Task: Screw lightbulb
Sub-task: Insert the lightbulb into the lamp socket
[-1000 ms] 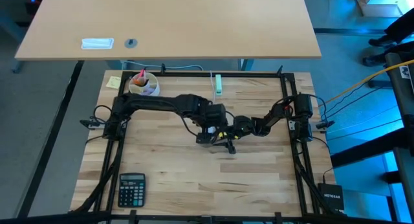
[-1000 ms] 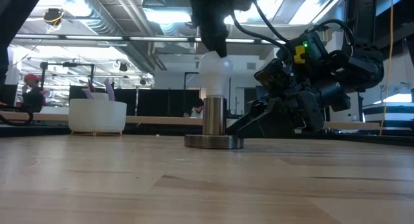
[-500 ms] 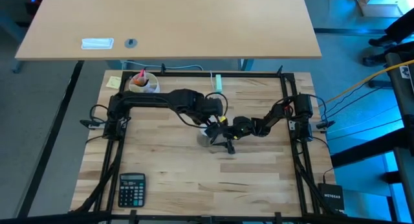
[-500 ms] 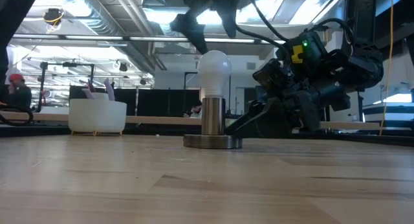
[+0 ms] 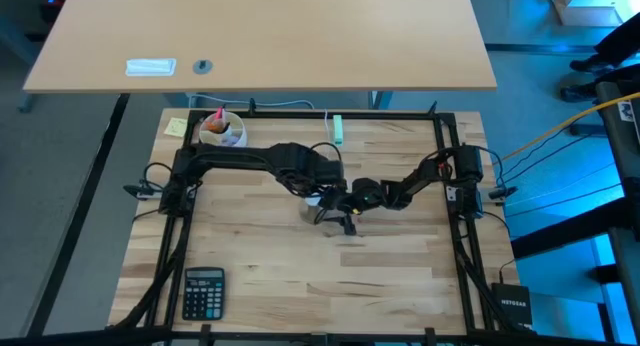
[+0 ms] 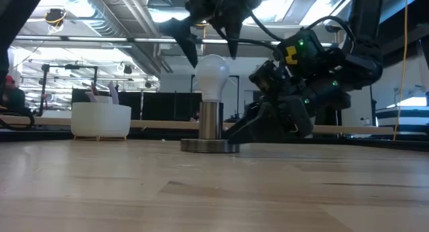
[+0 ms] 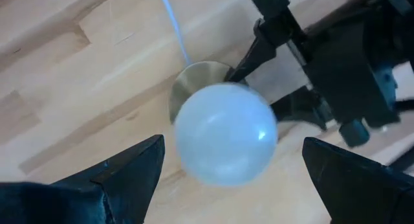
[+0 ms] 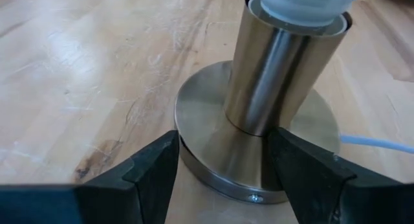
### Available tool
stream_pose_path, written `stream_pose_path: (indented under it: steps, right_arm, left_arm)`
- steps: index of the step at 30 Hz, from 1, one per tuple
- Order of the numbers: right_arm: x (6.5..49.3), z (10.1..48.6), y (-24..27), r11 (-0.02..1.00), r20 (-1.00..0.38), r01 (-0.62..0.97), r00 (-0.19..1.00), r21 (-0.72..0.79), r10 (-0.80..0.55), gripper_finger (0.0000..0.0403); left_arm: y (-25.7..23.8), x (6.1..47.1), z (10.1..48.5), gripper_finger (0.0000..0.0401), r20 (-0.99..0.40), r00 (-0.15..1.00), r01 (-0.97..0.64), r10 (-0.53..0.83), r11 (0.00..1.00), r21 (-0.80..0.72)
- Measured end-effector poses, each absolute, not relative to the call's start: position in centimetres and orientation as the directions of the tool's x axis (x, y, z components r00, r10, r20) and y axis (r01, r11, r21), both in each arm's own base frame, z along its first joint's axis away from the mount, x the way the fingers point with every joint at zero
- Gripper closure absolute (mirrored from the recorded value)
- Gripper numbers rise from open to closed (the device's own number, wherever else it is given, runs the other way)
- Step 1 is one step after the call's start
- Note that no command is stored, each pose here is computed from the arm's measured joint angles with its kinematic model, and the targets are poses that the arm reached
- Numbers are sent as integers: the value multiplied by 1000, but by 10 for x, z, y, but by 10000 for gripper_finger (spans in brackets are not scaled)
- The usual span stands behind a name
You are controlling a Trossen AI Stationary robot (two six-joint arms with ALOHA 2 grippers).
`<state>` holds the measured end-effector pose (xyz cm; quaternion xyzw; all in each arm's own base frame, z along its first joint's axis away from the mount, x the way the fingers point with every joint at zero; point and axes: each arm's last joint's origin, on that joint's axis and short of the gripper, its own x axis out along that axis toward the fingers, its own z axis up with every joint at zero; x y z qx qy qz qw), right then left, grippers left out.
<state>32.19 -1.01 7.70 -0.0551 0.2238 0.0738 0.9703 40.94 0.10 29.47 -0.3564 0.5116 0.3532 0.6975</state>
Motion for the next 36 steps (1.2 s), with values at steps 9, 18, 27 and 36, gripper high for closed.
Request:
stream_pose_path:
  steps: [9,18,27,36]
  right_arm:
    - [322,77,-11,984,-453,-161,885,-76,109,155]
    - [322,77,-11,984,-451,-160,886,-77,108,155]
    - [322,77,-11,981,-451,-169,886,-97,108,155]
    - [322,77,-11,981,-452,-169,886,-98,107,155]
  left_arm:
    - [5,414,286,45,-965,210,-873,161,476,-110]
    - [8,417,278,45,-969,186,-866,162,492,-84]
    - [8,417,277,77,-971,181,-849,158,524,-73]
    - [6,419,274,143,-974,178,-774,138,631,-52]
